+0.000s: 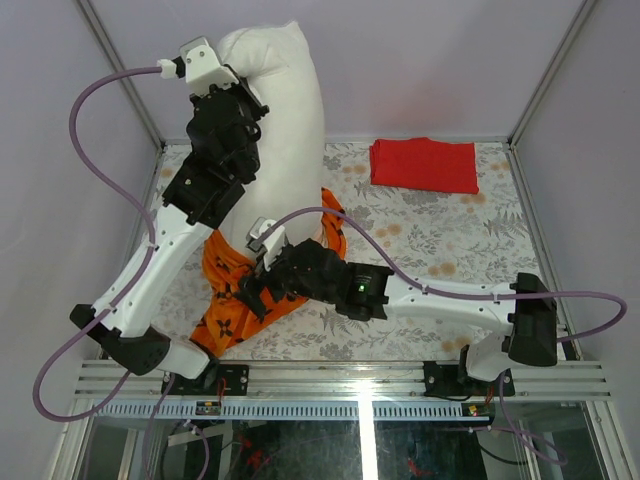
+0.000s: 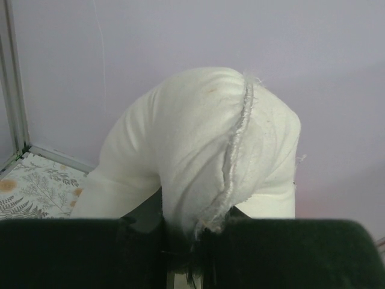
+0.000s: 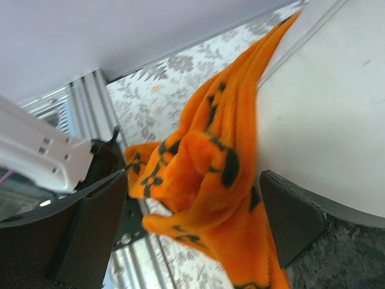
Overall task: Remove the pillowcase from the pillow
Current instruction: Remove the pillow from the pillowcase.
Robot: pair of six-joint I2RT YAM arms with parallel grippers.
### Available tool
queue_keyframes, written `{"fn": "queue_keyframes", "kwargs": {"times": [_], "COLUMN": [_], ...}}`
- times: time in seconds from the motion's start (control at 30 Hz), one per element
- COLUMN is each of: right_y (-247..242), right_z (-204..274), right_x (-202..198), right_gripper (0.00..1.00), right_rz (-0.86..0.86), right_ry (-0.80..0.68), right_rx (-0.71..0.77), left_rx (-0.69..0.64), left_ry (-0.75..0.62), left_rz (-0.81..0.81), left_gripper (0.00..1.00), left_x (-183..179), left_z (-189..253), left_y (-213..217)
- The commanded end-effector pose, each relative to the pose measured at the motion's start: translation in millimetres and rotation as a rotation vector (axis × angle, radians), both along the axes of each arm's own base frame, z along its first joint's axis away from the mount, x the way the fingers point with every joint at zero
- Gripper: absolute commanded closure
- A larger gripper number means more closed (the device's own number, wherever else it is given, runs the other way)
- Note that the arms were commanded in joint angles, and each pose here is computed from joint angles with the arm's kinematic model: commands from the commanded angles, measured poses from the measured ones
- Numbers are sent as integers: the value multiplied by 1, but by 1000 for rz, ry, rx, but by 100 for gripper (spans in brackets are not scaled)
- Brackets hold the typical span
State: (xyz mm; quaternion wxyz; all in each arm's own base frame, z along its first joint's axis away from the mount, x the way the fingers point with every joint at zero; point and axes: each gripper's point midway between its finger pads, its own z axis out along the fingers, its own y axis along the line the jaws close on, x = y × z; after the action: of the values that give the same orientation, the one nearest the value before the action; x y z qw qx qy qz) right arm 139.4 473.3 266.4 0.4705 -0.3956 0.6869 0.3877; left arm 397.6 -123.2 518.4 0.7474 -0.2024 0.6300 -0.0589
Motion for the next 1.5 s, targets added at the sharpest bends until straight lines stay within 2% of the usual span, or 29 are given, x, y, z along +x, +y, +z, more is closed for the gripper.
{"fn": "queue_keyframes", "kwargs": {"times": [0.0, 0.17, 0.27, 0.33, 0.37, 0.4, 0.43, 0.47, 0.63, 0.73, 0.8, 0.9, 1.0, 1.07, 1.23, 1.3, 1.47], "right_y": [4, 17, 26, 30, 30, 29, 27, 23, -25, -70, -98, -135, -176, -205, -245, -260, -310], "right_z": [52, 29, 0, -27, -36, -45, -56, -67, -137, -179, -196, -190, -171, -155, -119, -121, -144], "right_x": [33, 43, 39, 33, 29, 24, 20, 15, -1, -6, -12, -10, 15, 40, 71, 81, 108], "right_gripper": [2, 6, 21, 45, 60, 81, 94, 100, 100, 100, 100, 100, 100, 100, 100, 100, 100], "right_rz": [-117, -143, -114, -85, -71, -56, -45, -39, -71, -157, -199, -250, -379, -535, -714, -763, -917], "right_ry": [-183, -186, -138, -95, -72, -47, -20, 9, 113, 197, 297, 440, 472, 427, 342, 393, 613], "right_rx": [86, 27, -17, -55, -63, -73, -86, -100, -230, -302, -299, -182, -92, -104, -263, -271, -158], "left_rx": [-46, -45, -37, -28, -24, -21, -17, -11, 21, 11, -14, -75, -125, -136, -156, -166, -169], "left_ry": [-79, -81, -67, -56, -51, -46, -42, -35, 31, 65, 72, 82, 92, 102, 137, 147, 137], "left_rz": [80, 76, 77, 85, 93, 102, 106, 111, 162, 230, 262, 272, 263, 256, 256, 258, 279], "left_gripper": [100, 100, 100, 100, 100, 100, 100, 100, 100, 100, 100, 100, 100, 100, 100, 100, 100], "left_x": [-13, -14, -12, -11, -10, -10, -9, -7, 6, 8, 5, 2, 0, 1, 7, 7, -2], "left_z": [32, 35, 33, 31, 31, 30, 29, 28, 29, 26, 25, 20, 14, 9, -4, -6, -2], "left_y": [21, 21, 20, 20, 21, 23, 24, 25, 55, 96, 121, 160, 185, 190, 199, 205, 217]}}
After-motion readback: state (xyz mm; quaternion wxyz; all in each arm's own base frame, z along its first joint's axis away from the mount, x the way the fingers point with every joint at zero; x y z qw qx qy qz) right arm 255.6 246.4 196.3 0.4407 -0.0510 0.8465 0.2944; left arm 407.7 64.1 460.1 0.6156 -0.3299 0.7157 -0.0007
